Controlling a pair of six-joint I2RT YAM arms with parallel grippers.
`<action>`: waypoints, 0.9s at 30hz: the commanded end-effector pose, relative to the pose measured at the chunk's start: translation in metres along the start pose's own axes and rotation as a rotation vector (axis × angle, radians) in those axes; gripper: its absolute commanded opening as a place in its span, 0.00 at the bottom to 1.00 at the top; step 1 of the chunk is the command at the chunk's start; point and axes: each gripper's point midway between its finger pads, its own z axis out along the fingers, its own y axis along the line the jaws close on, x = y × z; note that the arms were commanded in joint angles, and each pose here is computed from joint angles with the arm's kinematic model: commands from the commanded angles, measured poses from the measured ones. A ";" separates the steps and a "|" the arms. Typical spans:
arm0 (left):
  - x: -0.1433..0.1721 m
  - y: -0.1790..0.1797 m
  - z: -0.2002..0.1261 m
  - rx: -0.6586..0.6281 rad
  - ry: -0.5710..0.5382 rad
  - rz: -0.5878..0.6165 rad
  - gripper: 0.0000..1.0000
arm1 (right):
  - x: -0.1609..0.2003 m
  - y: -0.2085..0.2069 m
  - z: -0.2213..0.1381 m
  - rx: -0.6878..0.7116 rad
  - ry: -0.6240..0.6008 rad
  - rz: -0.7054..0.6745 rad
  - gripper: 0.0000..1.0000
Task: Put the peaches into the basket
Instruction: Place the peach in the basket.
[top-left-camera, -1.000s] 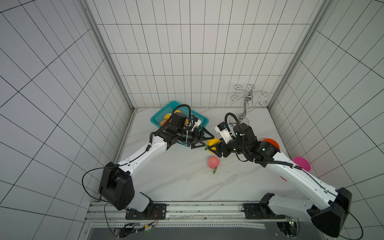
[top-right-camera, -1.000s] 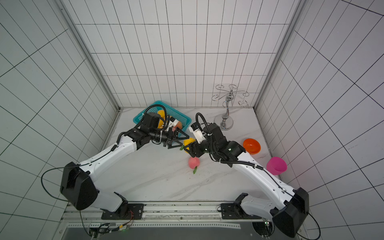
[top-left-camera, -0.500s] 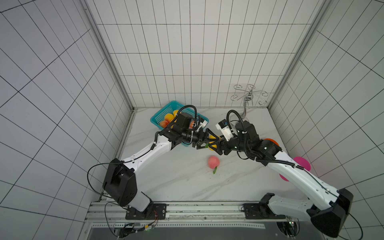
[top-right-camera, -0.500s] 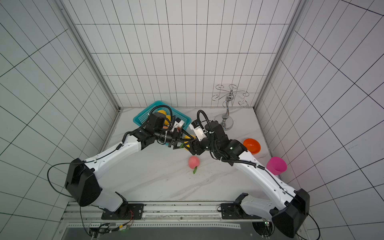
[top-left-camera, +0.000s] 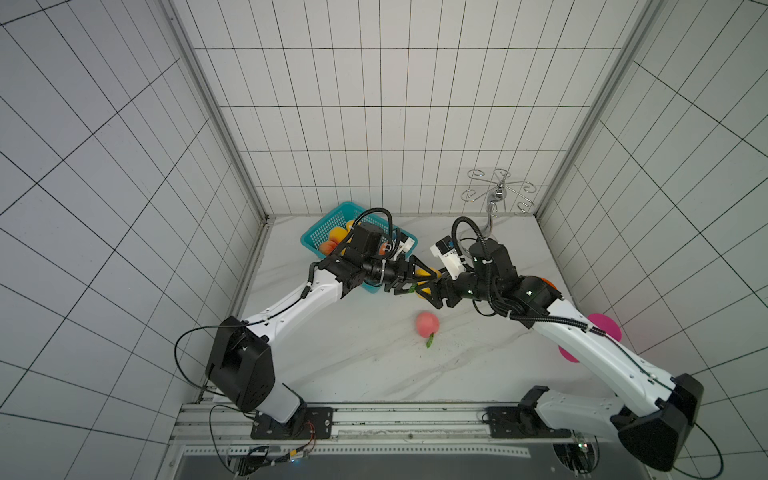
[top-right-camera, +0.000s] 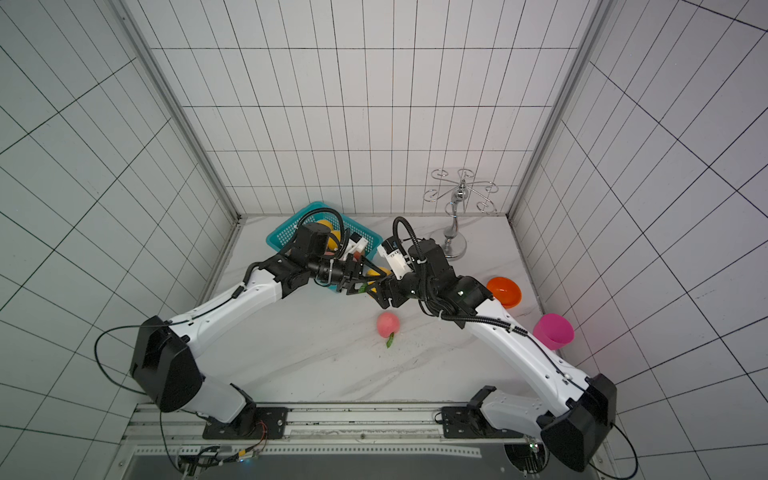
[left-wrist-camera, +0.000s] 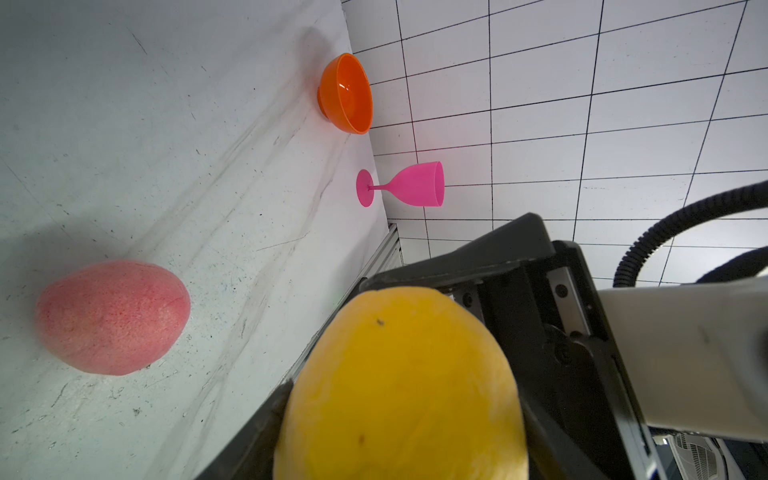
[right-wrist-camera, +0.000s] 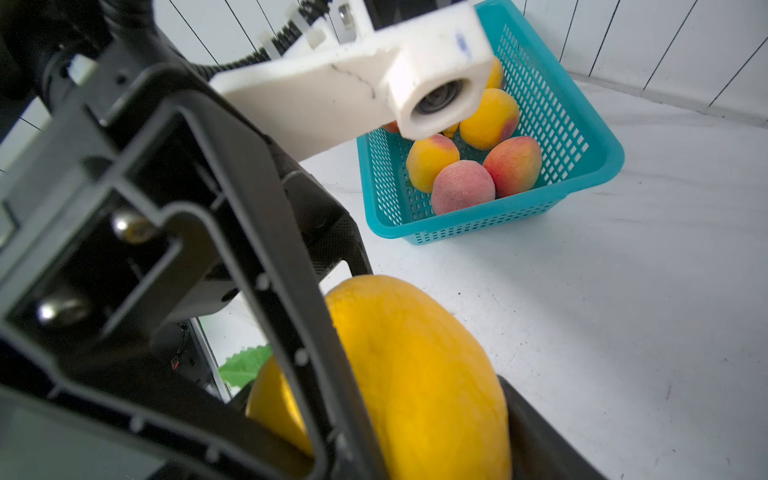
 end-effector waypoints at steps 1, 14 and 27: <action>-0.012 0.000 -0.011 -0.011 -0.048 0.009 0.57 | -0.018 -0.004 -0.008 0.023 -0.041 -0.002 0.90; -0.064 0.052 -0.051 -0.321 -0.175 0.022 0.57 | -0.019 -0.012 -0.013 0.048 -0.020 0.031 0.98; -0.121 0.125 -0.111 -0.761 -0.315 0.031 0.57 | -0.003 -0.035 -0.008 0.127 0.099 0.105 0.97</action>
